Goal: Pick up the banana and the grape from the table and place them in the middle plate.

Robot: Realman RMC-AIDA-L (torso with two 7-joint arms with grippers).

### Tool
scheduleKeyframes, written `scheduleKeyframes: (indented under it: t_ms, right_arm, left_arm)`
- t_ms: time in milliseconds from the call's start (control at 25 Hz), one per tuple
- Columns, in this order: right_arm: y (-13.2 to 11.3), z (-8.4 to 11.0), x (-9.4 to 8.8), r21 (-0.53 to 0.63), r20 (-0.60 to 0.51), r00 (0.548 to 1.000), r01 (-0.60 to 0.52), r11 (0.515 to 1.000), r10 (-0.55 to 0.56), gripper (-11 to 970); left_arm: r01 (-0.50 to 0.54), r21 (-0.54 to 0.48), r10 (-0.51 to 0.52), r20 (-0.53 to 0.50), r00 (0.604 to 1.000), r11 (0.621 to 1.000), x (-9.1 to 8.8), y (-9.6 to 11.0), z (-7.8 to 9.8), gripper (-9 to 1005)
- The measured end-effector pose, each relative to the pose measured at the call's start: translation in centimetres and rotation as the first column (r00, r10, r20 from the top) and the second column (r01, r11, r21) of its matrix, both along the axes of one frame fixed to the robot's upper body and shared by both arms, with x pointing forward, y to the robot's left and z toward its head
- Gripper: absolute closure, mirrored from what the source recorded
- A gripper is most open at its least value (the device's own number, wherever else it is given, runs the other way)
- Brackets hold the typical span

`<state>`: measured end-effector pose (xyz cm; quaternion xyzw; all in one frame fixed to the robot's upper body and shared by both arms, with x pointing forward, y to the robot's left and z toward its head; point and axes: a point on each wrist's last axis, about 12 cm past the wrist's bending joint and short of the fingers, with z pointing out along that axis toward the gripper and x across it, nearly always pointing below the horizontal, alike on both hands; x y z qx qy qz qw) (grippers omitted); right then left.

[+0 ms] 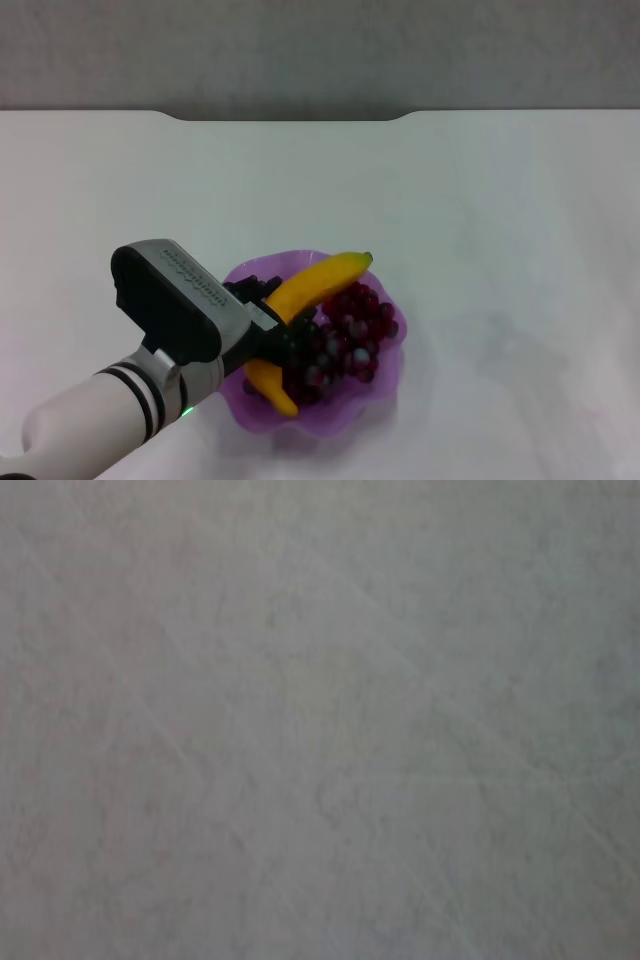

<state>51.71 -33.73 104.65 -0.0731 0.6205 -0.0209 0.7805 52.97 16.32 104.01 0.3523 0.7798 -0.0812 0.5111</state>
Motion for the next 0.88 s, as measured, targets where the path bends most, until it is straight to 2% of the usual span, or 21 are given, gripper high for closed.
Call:
scheduleKeyframes:
  t_ms: [160, 440, 560, 720, 760, 800, 880]
  right_arm:
    - [0.0, 0.0, 0.0, 0.000, 0.000, 1.000, 0.000, 1.000, 0.000, 952]
    - [0.0, 0.0, 0.0, 0.001, 0.001, 1.000, 0.004, 1.000, -0.004, 952]
    - [-0.1, 0.0, 0.0, 0.001, 0.002, 1.000, 0.005, 1.000, -0.005, 952]
    - [-0.1, 0.1, 0.1, 0.001, 0.002, 1.000, 0.005, 1.000, -0.005, 952]
    - [-0.1, 0.1, 0.1, 0.001, 0.003, 1.000, 0.005, 1.000, -0.005, 953]
    - [-0.1, 0.1, 0.1, 0.001, 0.003, 1.000, 0.005, 1.000, -0.005, 953]
    - [-0.1, 0.1, 0.2, 0.000, 0.004, 1.000, 0.004, 1.000, -0.004, 953]
  left_arm:
    - [-0.004, -0.015, 0.004, 0.007, 1.000, 1.000, -0.1, -0.1, 0.3, 505]
    - [-0.006, -0.044, 0.007, 0.026, 1.000, 0.999, -0.3, -0.1, 1.1, 215]
    - [-0.024, -0.082, 0.030, 0.076, 0.997, 0.996, 0.0, 0.1, 2.5, 115]
    - [-0.043, -0.122, 0.062, 0.153, 0.986, 0.992, 0.1, 0.5, 3.9, 120]
    - [-0.068, -0.161, 0.104, 0.231, 0.967, 0.985, 0.1, 0.9, 5.0, 121]
    - [-0.068, -0.161, 0.104, 0.231, 0.967, 0.985, 0.1, 0.9, 5.0, 122]
    - [-0.098, -0.199, 0.156, 0.296, 0.942, 0.975, 0.2, 1.5, 5.8, 125]
